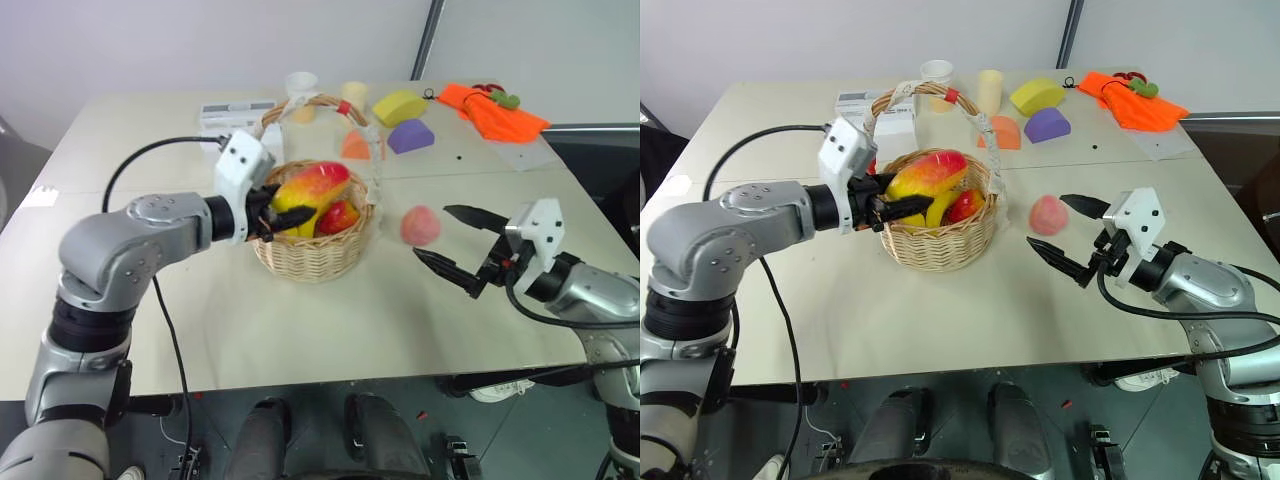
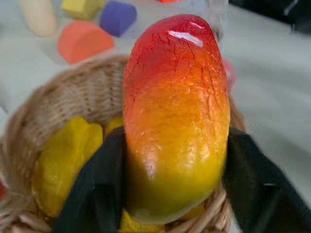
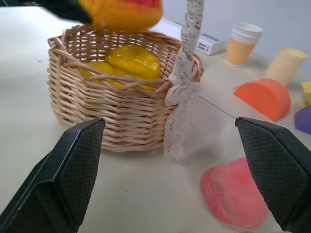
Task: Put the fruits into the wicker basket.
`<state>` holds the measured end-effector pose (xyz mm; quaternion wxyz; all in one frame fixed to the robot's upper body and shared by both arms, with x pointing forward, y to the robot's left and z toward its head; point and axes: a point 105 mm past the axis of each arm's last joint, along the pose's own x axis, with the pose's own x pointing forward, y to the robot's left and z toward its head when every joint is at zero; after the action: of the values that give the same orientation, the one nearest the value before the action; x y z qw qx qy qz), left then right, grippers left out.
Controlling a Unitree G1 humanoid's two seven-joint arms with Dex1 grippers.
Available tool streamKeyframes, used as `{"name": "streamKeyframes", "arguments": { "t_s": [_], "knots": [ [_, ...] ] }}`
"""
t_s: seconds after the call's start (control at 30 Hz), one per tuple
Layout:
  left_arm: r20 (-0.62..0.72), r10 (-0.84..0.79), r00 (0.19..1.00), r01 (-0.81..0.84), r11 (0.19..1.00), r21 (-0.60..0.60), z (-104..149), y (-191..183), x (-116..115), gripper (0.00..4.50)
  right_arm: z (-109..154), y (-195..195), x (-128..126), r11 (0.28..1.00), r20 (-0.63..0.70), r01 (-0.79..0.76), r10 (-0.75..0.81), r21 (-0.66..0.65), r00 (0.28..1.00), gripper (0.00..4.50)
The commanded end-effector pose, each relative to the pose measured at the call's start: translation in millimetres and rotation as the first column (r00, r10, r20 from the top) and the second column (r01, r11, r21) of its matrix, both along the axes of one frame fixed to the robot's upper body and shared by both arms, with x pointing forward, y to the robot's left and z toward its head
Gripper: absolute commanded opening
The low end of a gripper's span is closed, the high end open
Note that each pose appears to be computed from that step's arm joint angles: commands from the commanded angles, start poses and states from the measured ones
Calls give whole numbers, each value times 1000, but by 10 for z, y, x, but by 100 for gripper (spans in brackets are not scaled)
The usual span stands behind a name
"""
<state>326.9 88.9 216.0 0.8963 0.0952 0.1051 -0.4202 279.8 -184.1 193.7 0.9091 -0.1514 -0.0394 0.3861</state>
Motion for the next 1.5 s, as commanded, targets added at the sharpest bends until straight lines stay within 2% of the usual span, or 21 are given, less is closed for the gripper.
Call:
{"name": "streamKeyframes", "arguments": {
  "t_s": [0.03, 0.17, 0.33, 0.47, 0.6, 0.83, 0.9, 0.93, 1.03, 1.07, 1.13, 1.33, 1.43, 1.5],
  "knots": [
    [96, 42, 995, -44, 999, 28, 83, 70, 95, 446, -39, -30, 42, 999, -22, 40, -41, -34, 999, 450],
    [182, 35, 983, -35, 999, -2, 152, 85, 117, 446, -184, -37, 192, 994, -58, 109, -110, -19, 992, 450],
    [283, -76, 956, 98, 993, -66, 215, 96, -109, 446, -250, -102, 486, 971, -40, 238, -237, 19, 971, 450],
    [235, -118, 965, 157, 975, -156, 154, 311, -316, 446, -320, -191, 685, 950, -62, 310, -307, 43, 950, 450],
    [198, -158, 967, 193, 966, -172, 61, 451, -483, 446, -405, -148, 843, 948, -109, 312, -305, 55, 946, 450],
    [176, -122, 977, 150, 976, -159, -40, 493, -496, 446, -581, -66, 1020, 940, -220, 332, -308, 81, 926, 450],
    [177, -121, 977, 149, 976, -159, -45, 494, -514, 450, -592, -108, 1042, 930, -222, 360, -335, 78, 915, 397],
    [177, -120, 977, 149, 976, -160, -46, 496, -520, 450, -595, -117, 1043, 928, -223, 364, -340, 77, 914, 368],
    [174, -107, 979, 137, 976, -171, -39, 523, -527, 450, -609, -134, 991, 935, -202, 352, -339, 35, 919, 220],
    [176, -101, 979, 131, 977, -170, -38, 536, -522, 450, -596, -142, 968, 937, -187, 349, -338, 24, 922, 189],
    [177, -87, 980, 117, 978, -170, -41, 563, -503, 450, -544, -160, 924, 941, -148, 339, -335, 4, 931, 189],
    [171, -50, 984, 79, 982, -169, -63, 660, -467, 450, -117, -173, 646, 971, 3, 239, -239, 18, 971, 189],
    [168, -14, 986, 42, 985, -166, -92, 775, -446, 450, 145, -137, 335, 995, 26, 96, -97, 24, 995, 189],
    [166, 9, 986, 20, 985, -173, -127, 862, -434, 450, 359, 45, 107, 996, 15, -60, 59, 67, 998, 189]
  ]
}}
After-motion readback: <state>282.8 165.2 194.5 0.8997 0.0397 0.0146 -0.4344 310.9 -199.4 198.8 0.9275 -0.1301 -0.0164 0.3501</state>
